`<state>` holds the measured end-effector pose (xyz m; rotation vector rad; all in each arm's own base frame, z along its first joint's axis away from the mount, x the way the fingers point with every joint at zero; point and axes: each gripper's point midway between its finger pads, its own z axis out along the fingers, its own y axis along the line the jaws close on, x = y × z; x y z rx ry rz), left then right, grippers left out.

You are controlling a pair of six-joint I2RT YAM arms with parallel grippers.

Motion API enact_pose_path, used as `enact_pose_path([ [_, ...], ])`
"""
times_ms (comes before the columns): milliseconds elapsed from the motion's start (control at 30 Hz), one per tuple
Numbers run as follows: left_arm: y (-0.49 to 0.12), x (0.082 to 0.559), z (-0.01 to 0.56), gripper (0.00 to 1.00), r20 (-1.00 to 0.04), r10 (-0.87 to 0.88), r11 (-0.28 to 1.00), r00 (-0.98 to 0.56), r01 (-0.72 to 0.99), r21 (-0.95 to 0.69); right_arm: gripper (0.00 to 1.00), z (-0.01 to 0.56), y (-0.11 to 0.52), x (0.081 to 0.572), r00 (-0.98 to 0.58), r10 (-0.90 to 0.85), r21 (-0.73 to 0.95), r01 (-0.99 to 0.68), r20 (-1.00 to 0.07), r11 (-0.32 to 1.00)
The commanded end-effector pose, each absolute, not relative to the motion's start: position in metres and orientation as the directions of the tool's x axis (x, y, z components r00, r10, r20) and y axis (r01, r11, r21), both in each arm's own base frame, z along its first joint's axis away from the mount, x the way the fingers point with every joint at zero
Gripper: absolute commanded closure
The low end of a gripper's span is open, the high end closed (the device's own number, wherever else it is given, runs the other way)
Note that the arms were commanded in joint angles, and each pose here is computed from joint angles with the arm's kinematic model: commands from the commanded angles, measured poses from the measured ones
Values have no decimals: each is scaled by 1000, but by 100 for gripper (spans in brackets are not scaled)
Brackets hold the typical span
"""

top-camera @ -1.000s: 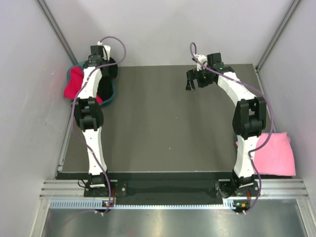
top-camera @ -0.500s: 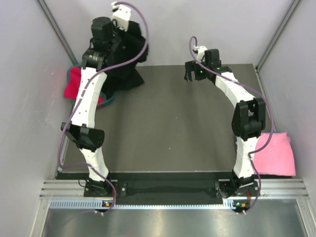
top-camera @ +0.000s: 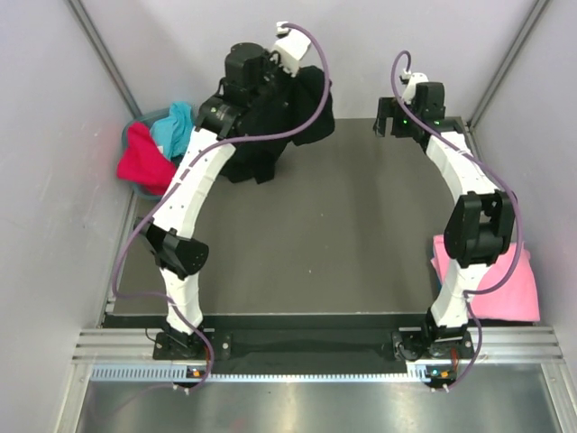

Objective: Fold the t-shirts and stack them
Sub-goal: Move the tshirt to the center of the board, then flatten the tshirt out

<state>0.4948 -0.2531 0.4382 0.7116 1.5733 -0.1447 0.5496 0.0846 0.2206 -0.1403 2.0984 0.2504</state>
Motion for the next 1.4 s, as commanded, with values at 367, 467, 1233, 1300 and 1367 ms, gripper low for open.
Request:
enact_pose_path([
  [367,-284,456,378,51,-937,348,700,18,660,272,1,234,69,547,-474,-6,83,-167,-880,982],
  [467,-233,477,323,41,-909,396,802,-131,532,273,0,228,72,547,-482,-32,72,-196,-875,978],
  [1233,-91,552,102,41,-664,232,928,-711,366,-68,0,215,118,541,-479,-178,40,-411,-860,911],
  [1300,-73,553,95,41,-652,213,942,-728,331,-61,0,214,122,542,-477,-181,41,-419,-860,907],
  [1367,-56,552,90,41,-642,207,950,-738,309,-50,0,213,126,542,-476,-186,42,-427,-859,903],
])
